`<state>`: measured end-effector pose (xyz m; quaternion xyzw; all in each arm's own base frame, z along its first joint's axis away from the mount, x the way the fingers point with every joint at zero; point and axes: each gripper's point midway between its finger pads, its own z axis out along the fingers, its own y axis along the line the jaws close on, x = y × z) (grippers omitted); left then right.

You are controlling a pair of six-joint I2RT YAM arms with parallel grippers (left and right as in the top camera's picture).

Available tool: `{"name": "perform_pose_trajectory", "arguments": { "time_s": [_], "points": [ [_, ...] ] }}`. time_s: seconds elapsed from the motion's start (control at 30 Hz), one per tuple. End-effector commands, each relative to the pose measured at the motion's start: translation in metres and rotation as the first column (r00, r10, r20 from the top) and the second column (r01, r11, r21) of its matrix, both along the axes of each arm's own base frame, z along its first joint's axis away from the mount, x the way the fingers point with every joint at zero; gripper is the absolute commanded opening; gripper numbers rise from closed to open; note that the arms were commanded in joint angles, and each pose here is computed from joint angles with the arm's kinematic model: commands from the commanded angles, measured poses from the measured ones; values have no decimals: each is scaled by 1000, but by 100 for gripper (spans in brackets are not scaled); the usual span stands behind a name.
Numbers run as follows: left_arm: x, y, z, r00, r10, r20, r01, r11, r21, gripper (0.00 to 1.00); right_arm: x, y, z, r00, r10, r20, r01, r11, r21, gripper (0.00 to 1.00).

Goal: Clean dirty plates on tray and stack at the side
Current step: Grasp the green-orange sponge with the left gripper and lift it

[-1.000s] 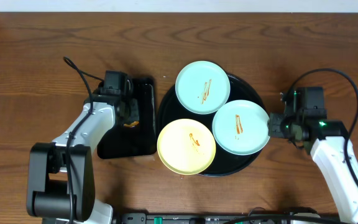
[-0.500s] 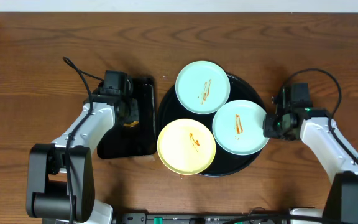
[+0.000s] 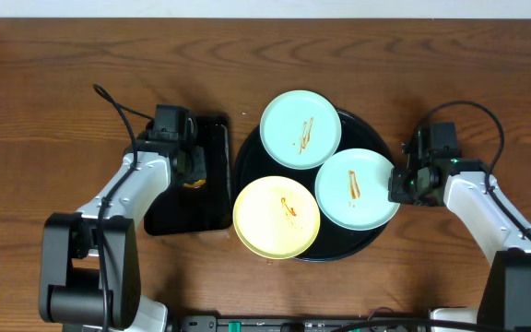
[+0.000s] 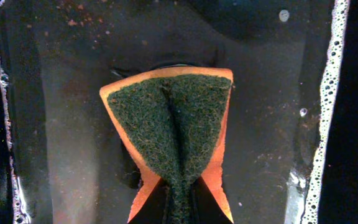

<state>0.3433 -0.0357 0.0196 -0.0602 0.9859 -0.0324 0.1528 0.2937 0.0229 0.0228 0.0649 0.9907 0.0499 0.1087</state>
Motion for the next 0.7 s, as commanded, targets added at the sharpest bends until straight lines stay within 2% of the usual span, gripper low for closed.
{"name": "perform_pose_trajectory", "arguments": {
  "time_s": [0.0,0.3,0.53,0.67],
  "points": [
    [8,1,12,999,-3,37,3,1000,10,7,5,-5,3,1000,-6,11,7,1000,-18,1],
    [13,0,38,993,-3,114,3,1000,2,7,5,-5,3,1000,-6,11,7,1000,-18,1],
    [23,-1,95,956,1,292,4,1000,-15,8,5,-5,3,1000,-6,11,7,1000,-18,1],
    [33,-2,135,903,6,430,7,1000,-28,7,5,-5,3,1000,-6,12,7,1000,-18,1]
  ]
}}
